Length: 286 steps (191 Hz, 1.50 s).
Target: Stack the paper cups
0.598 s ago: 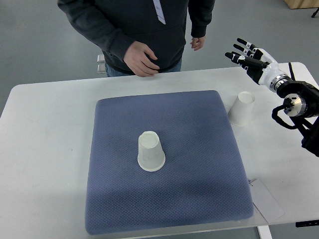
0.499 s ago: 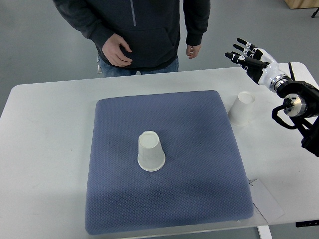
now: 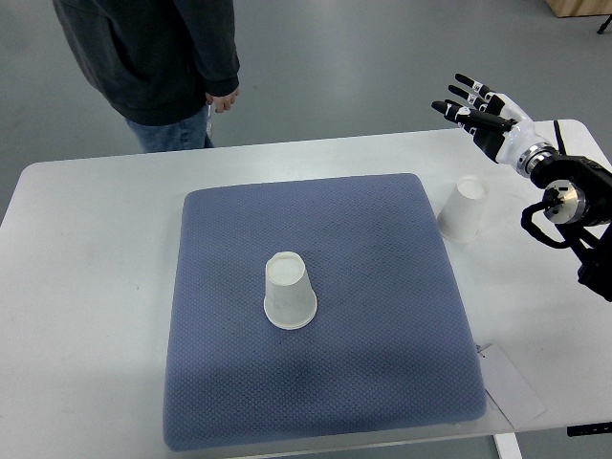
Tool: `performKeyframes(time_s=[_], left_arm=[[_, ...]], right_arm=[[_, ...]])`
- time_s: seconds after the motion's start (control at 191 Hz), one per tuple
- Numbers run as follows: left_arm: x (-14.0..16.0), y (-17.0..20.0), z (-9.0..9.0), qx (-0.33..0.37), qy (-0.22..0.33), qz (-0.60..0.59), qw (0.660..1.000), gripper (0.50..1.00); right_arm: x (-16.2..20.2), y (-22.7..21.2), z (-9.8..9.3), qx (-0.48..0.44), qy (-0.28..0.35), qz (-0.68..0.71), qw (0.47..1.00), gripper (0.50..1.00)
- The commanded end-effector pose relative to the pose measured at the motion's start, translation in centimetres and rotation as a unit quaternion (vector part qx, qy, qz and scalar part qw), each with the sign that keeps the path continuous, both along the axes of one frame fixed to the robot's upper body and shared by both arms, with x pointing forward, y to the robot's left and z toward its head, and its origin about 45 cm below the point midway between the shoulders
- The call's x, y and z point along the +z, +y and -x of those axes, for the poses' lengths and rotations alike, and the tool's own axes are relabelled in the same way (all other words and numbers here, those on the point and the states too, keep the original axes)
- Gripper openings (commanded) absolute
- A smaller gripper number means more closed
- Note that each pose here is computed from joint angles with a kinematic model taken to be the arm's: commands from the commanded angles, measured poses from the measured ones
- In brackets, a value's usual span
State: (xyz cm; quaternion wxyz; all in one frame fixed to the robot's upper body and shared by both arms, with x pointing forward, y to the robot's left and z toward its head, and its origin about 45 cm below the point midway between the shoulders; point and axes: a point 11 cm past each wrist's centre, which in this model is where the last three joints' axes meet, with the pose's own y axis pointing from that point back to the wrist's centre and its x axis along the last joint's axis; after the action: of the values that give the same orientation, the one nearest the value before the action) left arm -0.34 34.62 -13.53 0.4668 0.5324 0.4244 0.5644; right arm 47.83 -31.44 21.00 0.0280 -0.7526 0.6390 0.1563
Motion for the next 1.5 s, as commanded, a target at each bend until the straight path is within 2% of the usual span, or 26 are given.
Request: performKeyframes(time_s=[0.0,0.64,0.824,0.929,1.049,1.16,1.312,1.496], left_arm=[[0.0,0.0,0.0,0.000,0.000,0.000,1.000,1.000],[0.0,0.0,0.0,0.000,0.001,0.000,1.000,1.000],[0.0,0.0,0.0,0.000,0.000,0.000,1.000,1.000],[0.0,0.0,0.0,0.000,0.000,0.000,1.000,1.000],[0.0,0.0,0.0,0.000,0.000,0.000,1.000,1.000],[0.0,0.0,0.0,0.000,0.000,0.000,1.000,1.000],[0.0,0.0,0.0,0.000,0.000,0.000,1.000,1.000],[0.0,0.0,0.0,0.000,0.000,0.000,1.000,1.000]], right_arm=[[0.0,0.1,0.0,-0.001,0.000,-0.001,1.000,0.932],[0.0,0.3,-0.1,-0.001,-0.003,-0.004,1.000,0.932],[1.9,-0.9,-0.3,0.027,-0.023,0.023,0.999,0.932],[4.6,-1.0,-0.3,0.101,-0.051,0.089,0.990,0.928],[6.6,-1.2,0.2,0.166,-0.076,0.221,0.958,0.930],[7.6,-0.5,1.3,0.233,-0.100,0.355,0.900,0.930],[5.8,1.1,3.0,0.320,-0.111,0.511,0.790,0.930],[4.5,1.4,4.3,0.373,-0.102,0.582,0.715,0.930]])
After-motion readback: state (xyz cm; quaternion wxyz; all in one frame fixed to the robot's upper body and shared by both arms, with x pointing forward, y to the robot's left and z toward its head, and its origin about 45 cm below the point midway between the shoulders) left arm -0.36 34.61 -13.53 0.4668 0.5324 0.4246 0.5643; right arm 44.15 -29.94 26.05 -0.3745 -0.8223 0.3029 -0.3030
